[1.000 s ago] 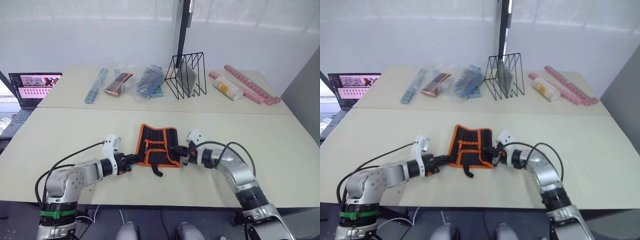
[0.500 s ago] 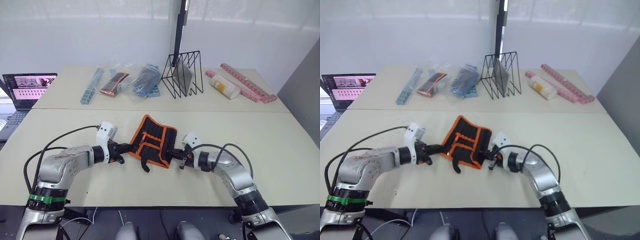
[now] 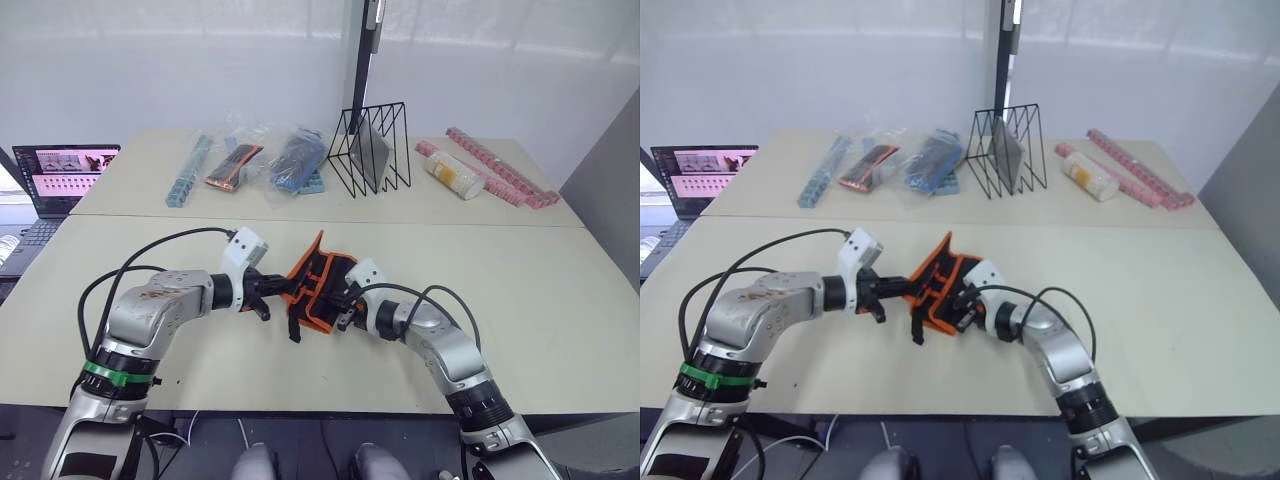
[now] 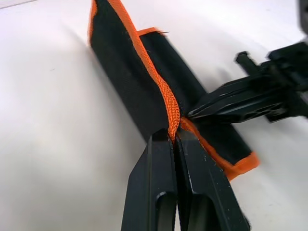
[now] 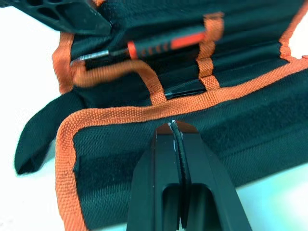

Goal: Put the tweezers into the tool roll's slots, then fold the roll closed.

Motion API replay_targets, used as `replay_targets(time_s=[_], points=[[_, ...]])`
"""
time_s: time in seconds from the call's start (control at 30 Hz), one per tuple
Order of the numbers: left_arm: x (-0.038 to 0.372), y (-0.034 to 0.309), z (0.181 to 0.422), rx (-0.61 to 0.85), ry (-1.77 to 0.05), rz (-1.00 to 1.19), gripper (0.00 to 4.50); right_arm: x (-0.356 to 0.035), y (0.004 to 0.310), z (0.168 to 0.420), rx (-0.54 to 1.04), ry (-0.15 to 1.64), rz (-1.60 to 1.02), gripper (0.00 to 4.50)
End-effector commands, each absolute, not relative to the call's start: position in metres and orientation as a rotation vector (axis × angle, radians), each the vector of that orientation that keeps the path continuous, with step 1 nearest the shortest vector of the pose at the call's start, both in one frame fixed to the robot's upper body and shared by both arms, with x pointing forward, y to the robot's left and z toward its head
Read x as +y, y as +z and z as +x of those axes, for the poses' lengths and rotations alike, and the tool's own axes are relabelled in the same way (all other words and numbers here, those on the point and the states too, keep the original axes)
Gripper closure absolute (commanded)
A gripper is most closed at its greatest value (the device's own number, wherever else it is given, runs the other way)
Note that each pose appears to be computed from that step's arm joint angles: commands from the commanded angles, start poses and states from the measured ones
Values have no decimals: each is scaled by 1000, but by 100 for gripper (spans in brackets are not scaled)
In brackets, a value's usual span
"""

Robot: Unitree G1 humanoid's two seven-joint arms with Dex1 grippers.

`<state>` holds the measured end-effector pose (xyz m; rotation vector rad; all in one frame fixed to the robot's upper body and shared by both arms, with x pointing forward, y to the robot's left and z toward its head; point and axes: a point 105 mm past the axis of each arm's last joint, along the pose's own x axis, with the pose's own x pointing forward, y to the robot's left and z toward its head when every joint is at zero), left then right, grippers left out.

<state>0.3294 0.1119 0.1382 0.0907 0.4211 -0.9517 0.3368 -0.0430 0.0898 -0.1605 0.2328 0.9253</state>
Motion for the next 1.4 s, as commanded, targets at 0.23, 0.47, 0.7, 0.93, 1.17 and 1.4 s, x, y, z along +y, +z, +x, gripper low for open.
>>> replay_targets(time_s=[0.23,0.47,0.7,0.93,1.17,1.4], points=[[71,121,313,456,-1072,72,447,-54,70,340,313,873,-157,450],[63,110,312,480,-1060,31,447,-60,85,344,276,843,-54,450],[70,98,317,501,-1014,48,447,-69,107,338,214,879,26,450],[66,98,322,493,-1008,56,447,-95,131,340,153,853,69,450],[63,94,328,510,-991,71,447,-84,168,329,23,972,64,450],[60,78,321,570,-1018,167,447,-56,155,353,64,916,-91,450]])
